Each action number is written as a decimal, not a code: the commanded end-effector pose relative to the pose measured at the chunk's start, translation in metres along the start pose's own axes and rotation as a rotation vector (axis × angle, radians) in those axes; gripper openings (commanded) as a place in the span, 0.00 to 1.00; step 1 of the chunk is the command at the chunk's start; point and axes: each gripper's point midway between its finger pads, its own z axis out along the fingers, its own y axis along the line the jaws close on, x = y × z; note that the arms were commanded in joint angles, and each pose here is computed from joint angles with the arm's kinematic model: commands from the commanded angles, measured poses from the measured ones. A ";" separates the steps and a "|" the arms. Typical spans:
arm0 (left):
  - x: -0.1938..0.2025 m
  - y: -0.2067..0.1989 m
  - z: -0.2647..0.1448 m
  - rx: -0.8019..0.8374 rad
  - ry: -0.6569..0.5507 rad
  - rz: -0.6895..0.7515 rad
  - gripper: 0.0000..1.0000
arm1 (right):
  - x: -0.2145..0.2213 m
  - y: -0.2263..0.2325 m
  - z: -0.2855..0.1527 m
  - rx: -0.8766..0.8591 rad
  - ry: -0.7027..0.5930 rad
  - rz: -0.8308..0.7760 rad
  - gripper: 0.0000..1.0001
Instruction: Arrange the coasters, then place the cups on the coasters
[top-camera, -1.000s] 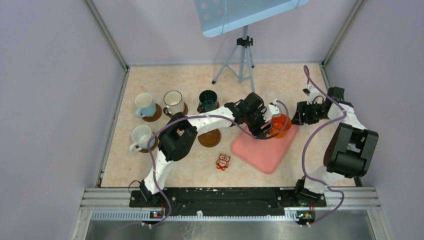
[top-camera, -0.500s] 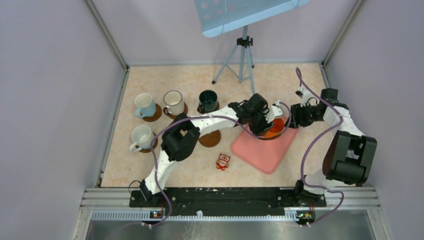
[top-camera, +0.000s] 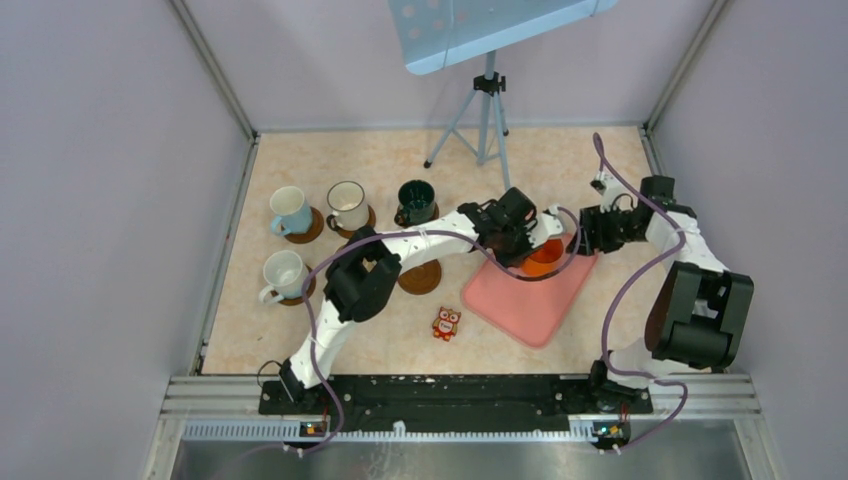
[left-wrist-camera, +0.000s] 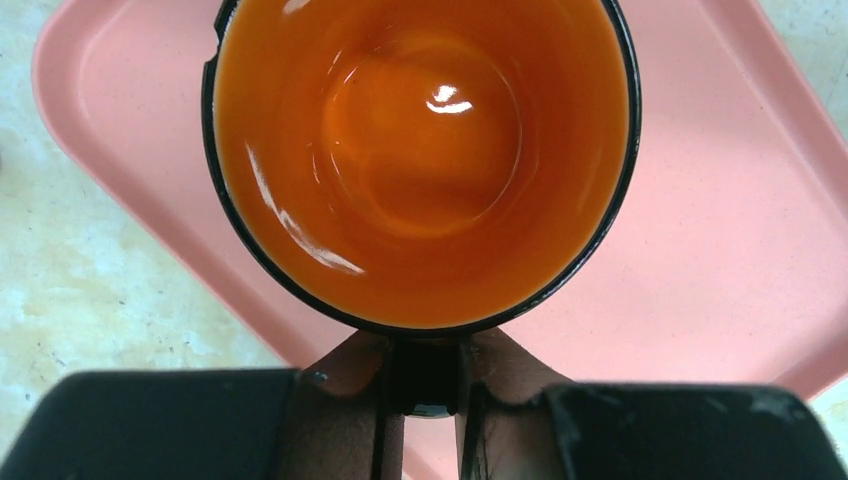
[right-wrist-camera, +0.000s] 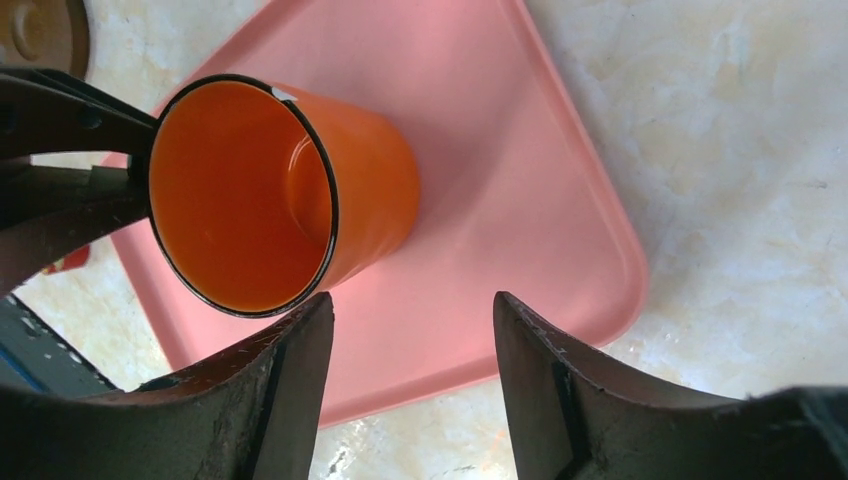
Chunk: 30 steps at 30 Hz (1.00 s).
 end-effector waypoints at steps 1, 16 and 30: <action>-0.009 0.000 -0.006 -0.007 -0.004 -0.006 0.00 | -0.047 -0.004 -0.032 0.044 -0.155 0.014 0.61; -0.047 -0.015 -0.083 0.016 -0.195 -0.093 0.00 | -0.088 0.027 -0.068 -0.071 -0.333 0.102 0.64; 0.010 -0.003 -0.166 -0.009 -0.254 -0.164 0.00 | -0.080 0.030 -0.060 -0.106 -0.322 0.123 0.65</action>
